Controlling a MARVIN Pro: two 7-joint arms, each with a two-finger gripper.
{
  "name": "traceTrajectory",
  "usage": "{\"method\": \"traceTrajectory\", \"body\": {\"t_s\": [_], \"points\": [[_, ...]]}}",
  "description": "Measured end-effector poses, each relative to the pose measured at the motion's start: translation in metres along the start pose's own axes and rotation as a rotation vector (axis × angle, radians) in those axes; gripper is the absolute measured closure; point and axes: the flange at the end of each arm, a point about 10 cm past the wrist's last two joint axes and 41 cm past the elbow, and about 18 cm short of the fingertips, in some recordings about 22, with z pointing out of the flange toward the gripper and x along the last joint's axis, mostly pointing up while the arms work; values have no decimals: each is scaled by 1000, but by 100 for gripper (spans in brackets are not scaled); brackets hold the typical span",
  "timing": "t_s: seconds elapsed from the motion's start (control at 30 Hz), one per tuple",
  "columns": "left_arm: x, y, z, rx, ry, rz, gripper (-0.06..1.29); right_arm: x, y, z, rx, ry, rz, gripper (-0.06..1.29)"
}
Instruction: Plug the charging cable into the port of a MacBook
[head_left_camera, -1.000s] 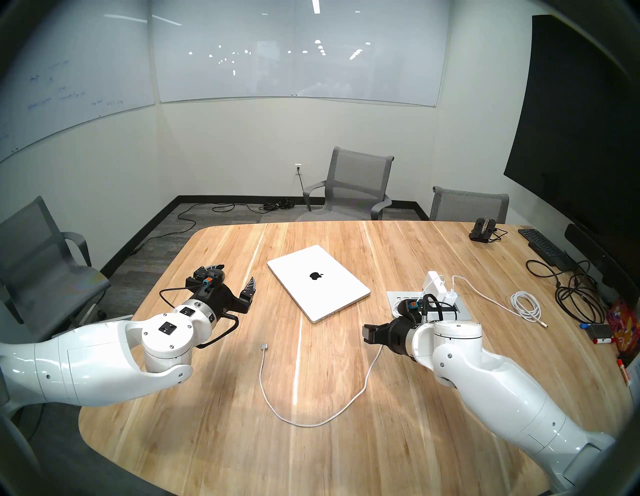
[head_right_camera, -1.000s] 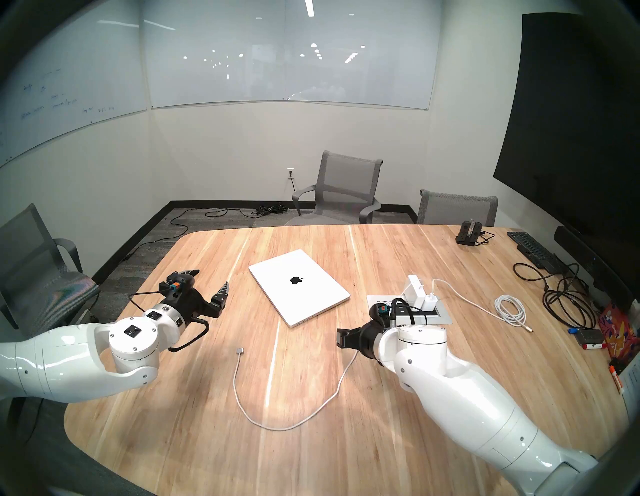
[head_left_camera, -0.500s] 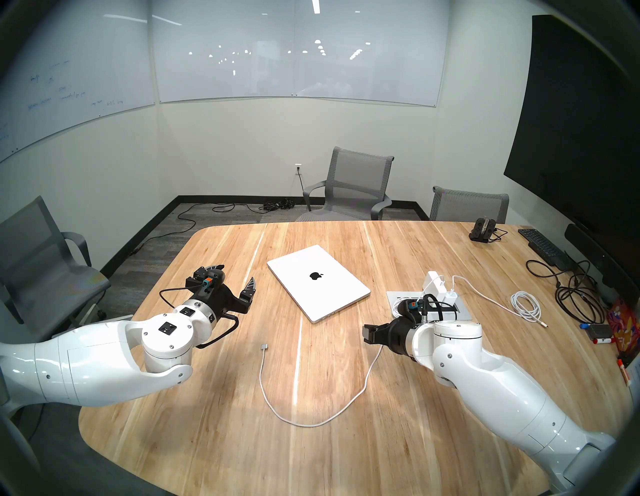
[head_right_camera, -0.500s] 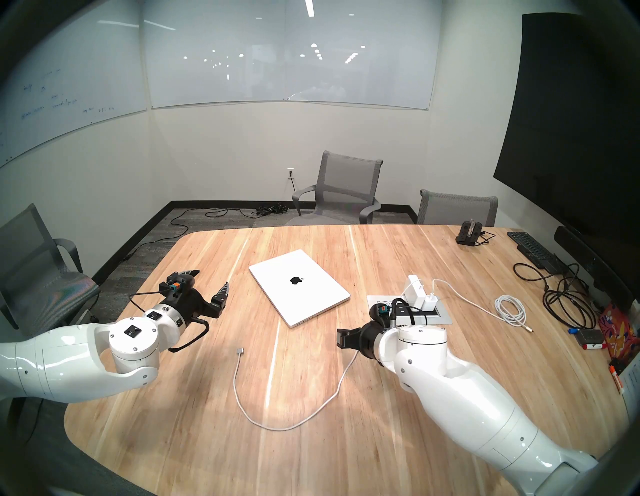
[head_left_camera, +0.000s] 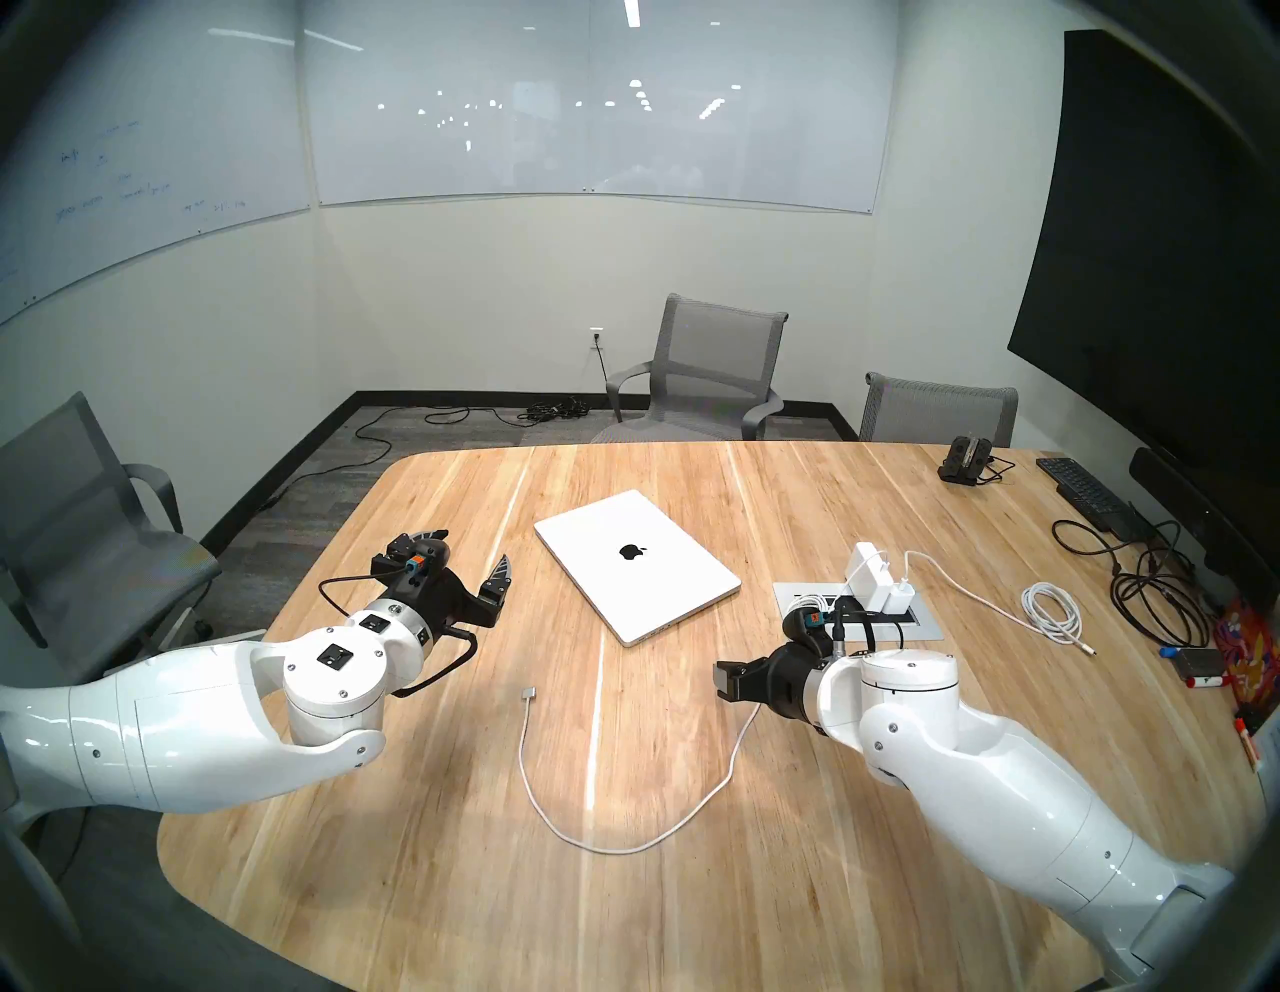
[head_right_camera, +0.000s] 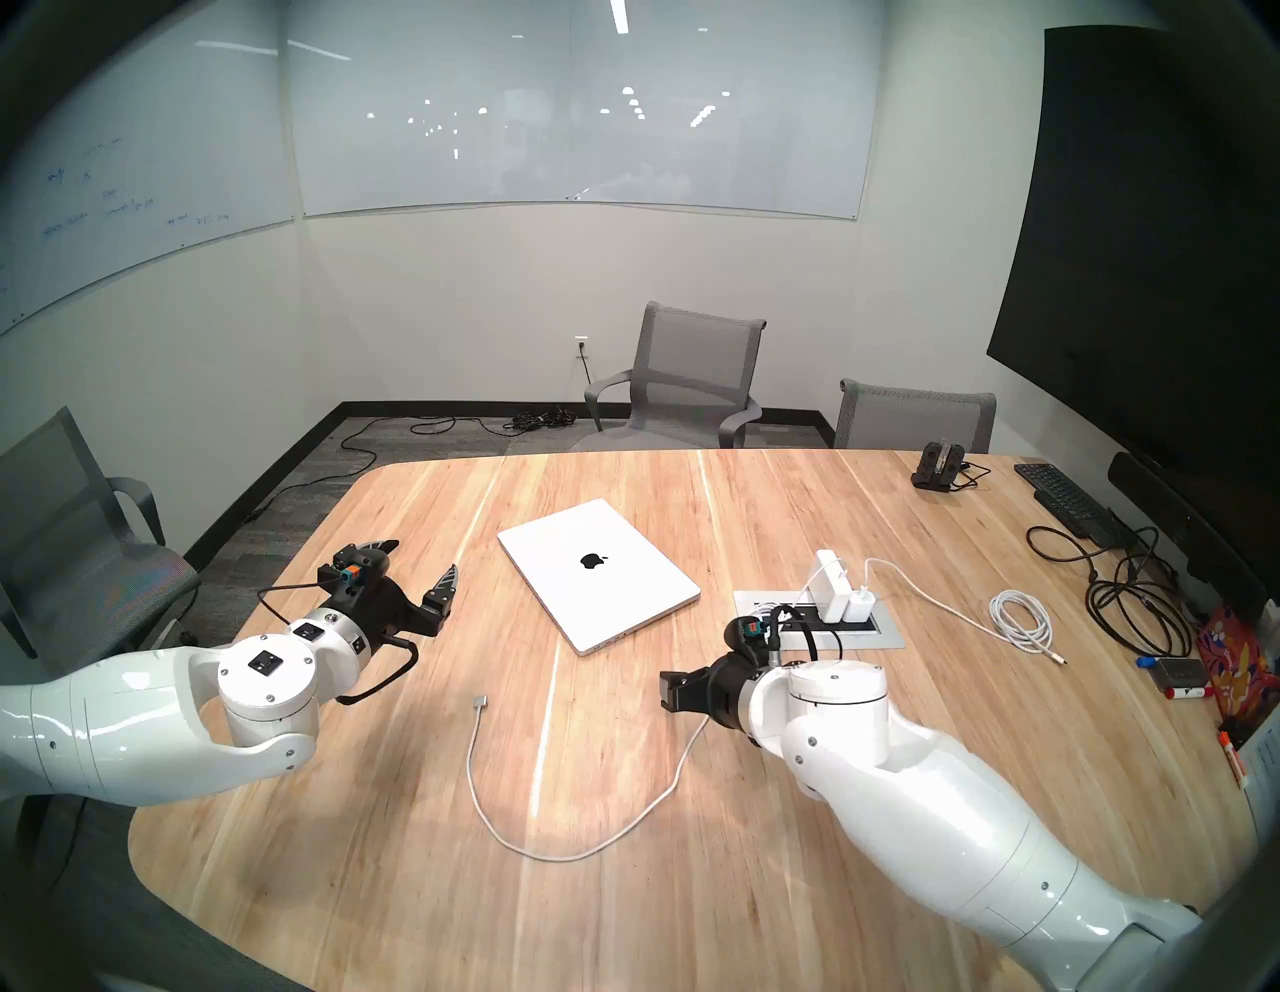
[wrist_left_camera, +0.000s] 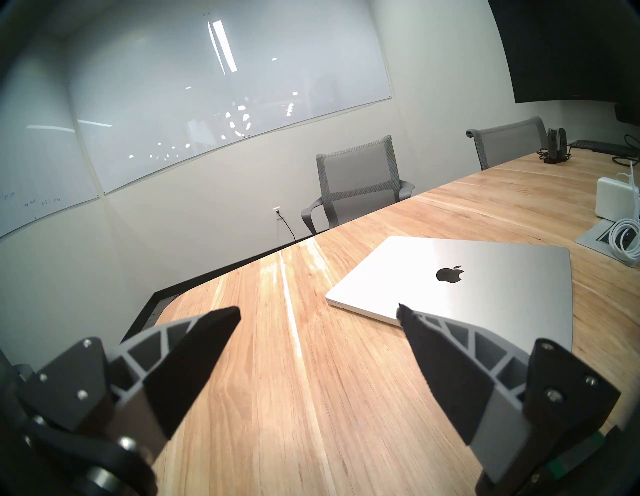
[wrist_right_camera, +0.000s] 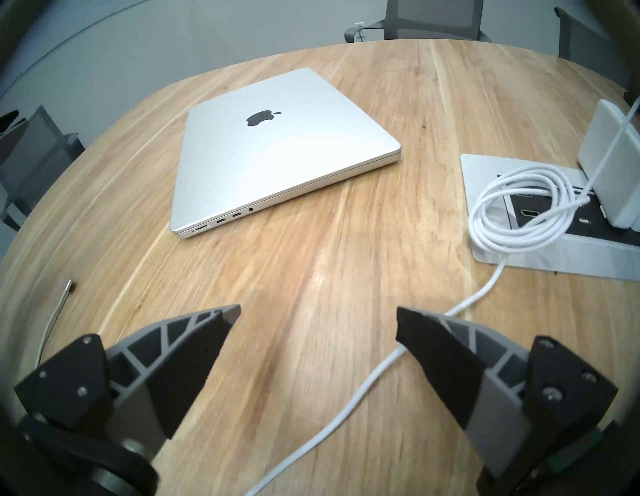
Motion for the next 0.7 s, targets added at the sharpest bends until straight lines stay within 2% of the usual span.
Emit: {"method": "traceTrajectory", "body": {"t_s": [0.17,0.7], "points": [[0,0,0,0,0,0,3,-3,1,-9,43,12,-47,1],[0,0,0,1,-1,1,3,10,33,-44,139,24,-227,1]]}}
